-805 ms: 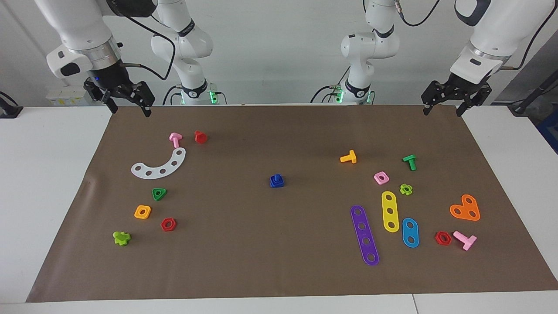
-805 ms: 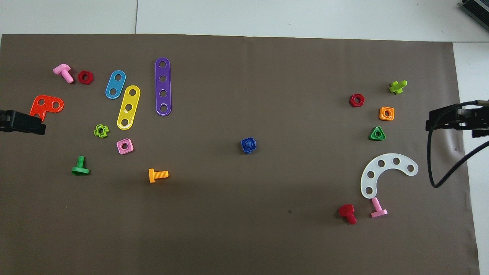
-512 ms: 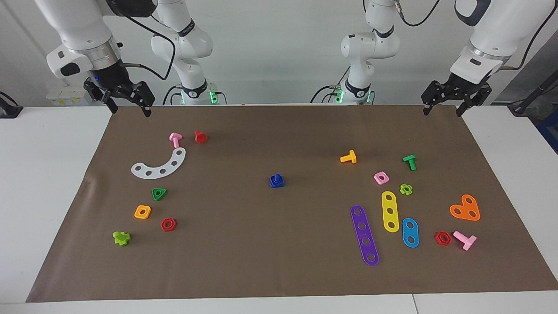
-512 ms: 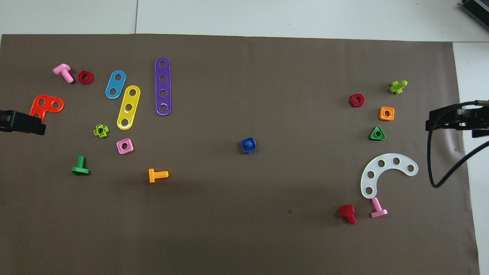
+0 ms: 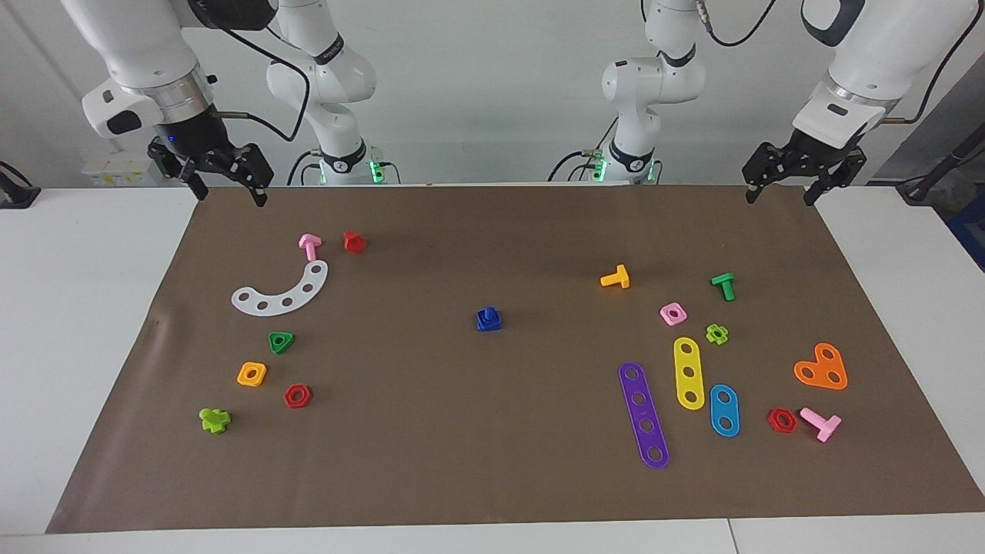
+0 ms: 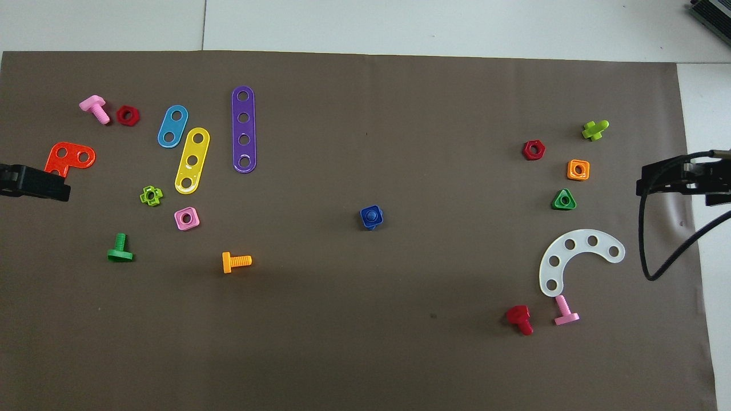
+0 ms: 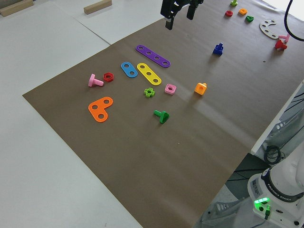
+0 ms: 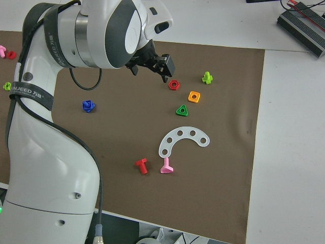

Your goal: Unscrew and place screws in storage area

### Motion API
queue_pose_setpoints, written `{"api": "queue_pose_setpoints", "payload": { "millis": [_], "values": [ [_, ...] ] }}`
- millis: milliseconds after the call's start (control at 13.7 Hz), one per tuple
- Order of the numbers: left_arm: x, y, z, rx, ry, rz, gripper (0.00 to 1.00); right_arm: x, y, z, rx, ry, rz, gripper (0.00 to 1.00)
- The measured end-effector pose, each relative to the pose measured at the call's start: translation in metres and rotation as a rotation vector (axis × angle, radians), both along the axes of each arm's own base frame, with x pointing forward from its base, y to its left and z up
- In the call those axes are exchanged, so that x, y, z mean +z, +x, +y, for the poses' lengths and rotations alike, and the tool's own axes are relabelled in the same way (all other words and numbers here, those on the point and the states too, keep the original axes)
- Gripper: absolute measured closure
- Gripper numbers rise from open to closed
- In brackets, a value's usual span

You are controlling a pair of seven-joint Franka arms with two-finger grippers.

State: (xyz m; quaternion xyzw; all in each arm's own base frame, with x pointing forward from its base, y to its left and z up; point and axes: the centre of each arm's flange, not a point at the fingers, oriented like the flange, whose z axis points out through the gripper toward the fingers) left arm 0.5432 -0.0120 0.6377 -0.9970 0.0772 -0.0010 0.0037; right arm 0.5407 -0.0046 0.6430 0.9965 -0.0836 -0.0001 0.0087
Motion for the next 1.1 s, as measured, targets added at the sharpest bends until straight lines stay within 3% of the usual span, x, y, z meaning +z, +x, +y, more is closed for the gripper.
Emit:
{"api": "queue_pose_setpoints", "payload": {
  "millis": [439,732,1098],
  "values": [
    [-0.005,0.006,-0.035,-0.037,-0.007,-0.054,0.00,0.000,0.000,0.000,0.000,0.000,0.000,0.00],
    [-0.022,0.009,-0.101,-0.015,-0.023,-0.091,0.00,0.000,0.000,0.000,0.000,0.000,0.000,0.00],
    [-0.066,0.016,-0.177,0.004,-0.039,-0.092,0.00,0.000,0.000,0.000,0.000,0.000,0.000,0.00]
  ]
}}
